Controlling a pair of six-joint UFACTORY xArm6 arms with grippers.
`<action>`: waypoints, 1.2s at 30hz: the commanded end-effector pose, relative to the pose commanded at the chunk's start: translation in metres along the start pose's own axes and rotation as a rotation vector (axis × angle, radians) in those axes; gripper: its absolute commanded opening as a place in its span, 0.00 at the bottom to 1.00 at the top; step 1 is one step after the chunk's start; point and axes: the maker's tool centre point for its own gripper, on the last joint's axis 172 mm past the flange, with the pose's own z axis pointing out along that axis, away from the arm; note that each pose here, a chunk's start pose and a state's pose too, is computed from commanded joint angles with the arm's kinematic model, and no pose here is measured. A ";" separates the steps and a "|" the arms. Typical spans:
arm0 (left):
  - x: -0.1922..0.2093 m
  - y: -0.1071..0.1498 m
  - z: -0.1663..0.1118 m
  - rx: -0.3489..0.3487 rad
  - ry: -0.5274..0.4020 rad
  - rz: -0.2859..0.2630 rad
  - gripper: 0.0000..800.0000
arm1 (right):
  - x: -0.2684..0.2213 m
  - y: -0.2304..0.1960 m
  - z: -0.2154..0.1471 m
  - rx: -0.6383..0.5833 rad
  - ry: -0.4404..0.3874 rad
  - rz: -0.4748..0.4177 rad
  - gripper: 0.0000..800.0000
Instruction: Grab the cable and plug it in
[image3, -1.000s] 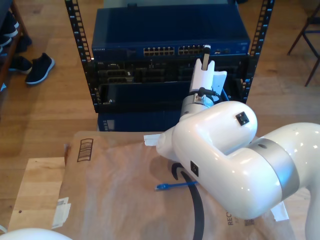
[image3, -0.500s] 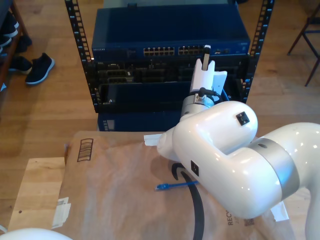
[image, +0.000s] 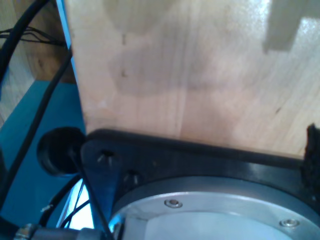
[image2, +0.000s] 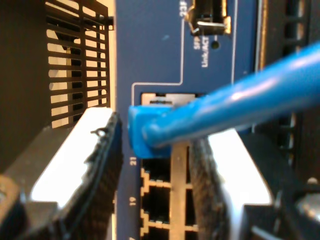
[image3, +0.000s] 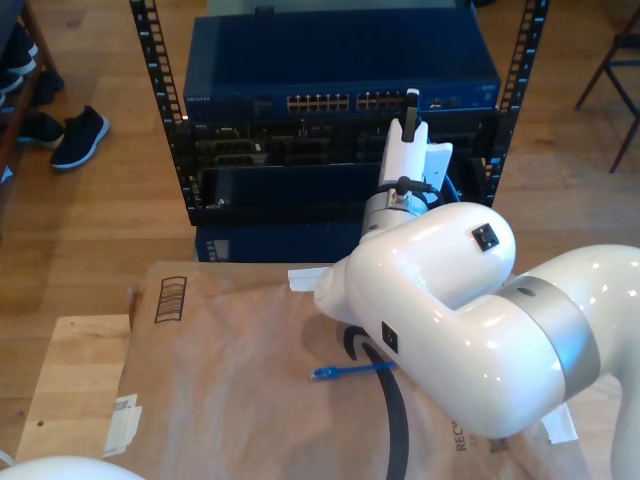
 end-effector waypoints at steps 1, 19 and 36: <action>0.000 0.000 0.000 -0.001 0.000 -0.001 1.00 | 0.002 0.002 -0.001 -0.003 0.001 -0.004 0.27; 0.000 0.000 0.000 -0.001 0.000 -0.001 1.00 | 0.013 -0.006 -0.015 -0.019 0.002 -0.025 0.24; 0.000 0.000 0.000 -0.001 0.000 0.000 1.00 | 0.013 -0.003 -0.014 -0.023 0.002 -0.012 0.00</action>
